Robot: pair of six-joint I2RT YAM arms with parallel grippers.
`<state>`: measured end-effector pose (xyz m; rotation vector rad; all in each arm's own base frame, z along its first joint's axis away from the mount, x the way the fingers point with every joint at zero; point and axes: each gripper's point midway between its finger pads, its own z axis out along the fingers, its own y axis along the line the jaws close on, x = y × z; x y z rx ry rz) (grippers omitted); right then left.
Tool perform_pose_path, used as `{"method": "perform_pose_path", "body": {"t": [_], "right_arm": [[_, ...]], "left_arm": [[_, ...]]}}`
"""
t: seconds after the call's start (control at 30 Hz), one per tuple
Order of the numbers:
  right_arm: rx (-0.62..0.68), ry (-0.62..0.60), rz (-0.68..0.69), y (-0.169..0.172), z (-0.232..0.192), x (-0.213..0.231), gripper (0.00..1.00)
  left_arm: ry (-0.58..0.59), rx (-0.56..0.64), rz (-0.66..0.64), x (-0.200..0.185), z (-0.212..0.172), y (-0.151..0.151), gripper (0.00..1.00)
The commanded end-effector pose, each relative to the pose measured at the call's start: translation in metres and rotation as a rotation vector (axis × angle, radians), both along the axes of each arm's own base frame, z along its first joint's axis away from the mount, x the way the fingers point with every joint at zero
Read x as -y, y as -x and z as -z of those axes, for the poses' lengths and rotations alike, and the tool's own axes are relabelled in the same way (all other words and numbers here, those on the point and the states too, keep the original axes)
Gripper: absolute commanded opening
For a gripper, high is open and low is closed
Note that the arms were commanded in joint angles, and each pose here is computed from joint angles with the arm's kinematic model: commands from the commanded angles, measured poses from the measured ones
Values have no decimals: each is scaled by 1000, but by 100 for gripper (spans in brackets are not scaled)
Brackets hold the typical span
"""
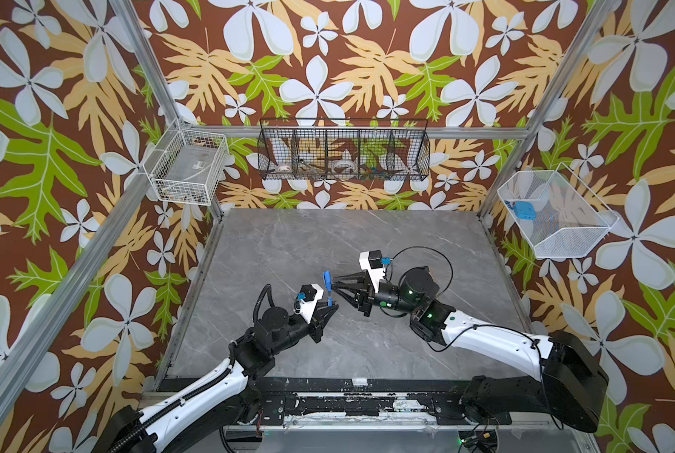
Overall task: Insert the pens into the pen caps
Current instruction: 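Align the blue cap above the upright pen nib with the right gripper, then lower the blue cap onto the pen nib with the right gripper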
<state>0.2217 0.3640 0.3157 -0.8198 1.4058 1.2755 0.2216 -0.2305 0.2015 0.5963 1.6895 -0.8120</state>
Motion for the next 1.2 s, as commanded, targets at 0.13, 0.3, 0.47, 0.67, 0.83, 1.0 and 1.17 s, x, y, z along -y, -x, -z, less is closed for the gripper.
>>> {"method": "perform_pose_path", "body": {"t": [0.13, 0.3, 0.47, 0.67, 0.83, 1.0, 1.17], "right_arm": [[14, 66, 71, -6, -5, 9, 38], [-21, 181, -35, 2, -7, -3, 48], [-69, 288, -51, -8, -4, -6, 54], [-101, 343, -78, -17, 1, -12, 57], [-99, 333, -141, -12, -4, -19, 57], [-95, 330, -128, -14, -6, -19, 56], [-104, 327, -143, -15, -4, -24, 52]], "left_arm": [[6, 27, -2, 0, -7, 0, 0], [3, 26, -2, 0, -6, 0, 0], [5, 27, 1, 0, -7, 0, 0], [3, 25, -1, -1, -6, 1, 0], [0, 23, -1, -1, -5, 0, 0], [-2, 21, 1, 0, -5, 0, 0], [-6, 15, 4, 1, -3, 0, 0]]}}
